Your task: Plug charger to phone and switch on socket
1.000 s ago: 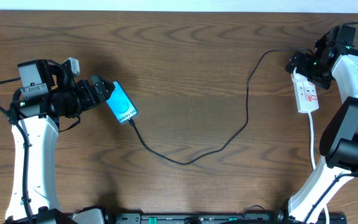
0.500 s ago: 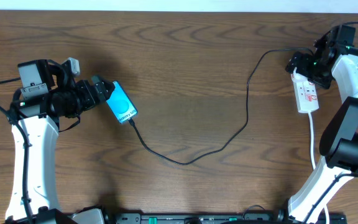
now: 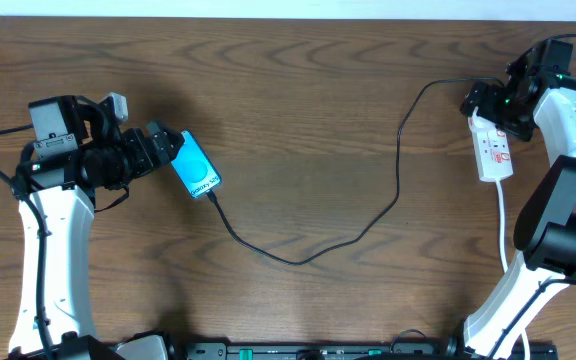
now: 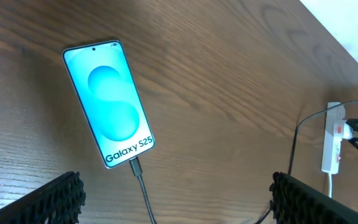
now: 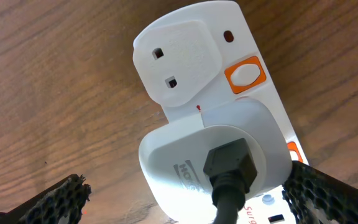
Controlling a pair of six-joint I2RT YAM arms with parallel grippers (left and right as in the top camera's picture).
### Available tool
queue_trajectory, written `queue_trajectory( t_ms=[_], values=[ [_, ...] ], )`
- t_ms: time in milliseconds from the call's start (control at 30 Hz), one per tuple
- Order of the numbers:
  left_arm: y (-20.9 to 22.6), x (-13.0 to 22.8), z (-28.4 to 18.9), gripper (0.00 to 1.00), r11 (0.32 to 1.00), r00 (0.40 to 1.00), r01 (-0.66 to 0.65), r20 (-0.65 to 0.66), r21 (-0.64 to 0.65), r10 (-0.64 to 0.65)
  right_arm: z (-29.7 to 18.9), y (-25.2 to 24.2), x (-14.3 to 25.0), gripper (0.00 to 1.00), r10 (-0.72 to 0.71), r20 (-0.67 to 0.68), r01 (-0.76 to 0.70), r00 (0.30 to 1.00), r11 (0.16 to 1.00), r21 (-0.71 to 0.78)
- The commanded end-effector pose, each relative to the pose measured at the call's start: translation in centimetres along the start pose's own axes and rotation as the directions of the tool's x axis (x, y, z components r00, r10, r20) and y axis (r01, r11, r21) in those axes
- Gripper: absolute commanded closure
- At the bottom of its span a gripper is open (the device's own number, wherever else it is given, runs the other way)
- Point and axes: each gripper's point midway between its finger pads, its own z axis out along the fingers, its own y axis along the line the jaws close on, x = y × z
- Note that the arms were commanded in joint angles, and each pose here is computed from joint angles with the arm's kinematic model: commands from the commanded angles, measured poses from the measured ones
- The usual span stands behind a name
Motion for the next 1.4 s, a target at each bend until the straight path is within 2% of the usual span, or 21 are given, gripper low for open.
queue_trajectory(
  t_ms=[0,1367],
  values=[
    [0.6,0.2,0.2,0.05,1.000,1.000,-0.014,-0.006,-0.021,0.014,0.9,0.7,0.9,0.01,-0.014,-0.027,0.013,1.000,1.000,-0.023],
    [0.6,0.2,0.2,0.05,1.000,1.000,-0.014,-0.006,-0.021,0.014,2.2,2.1,1.9,0.01,-0.016,-0.052,0.013,0.999,0.998,-0.062]
  ],
)
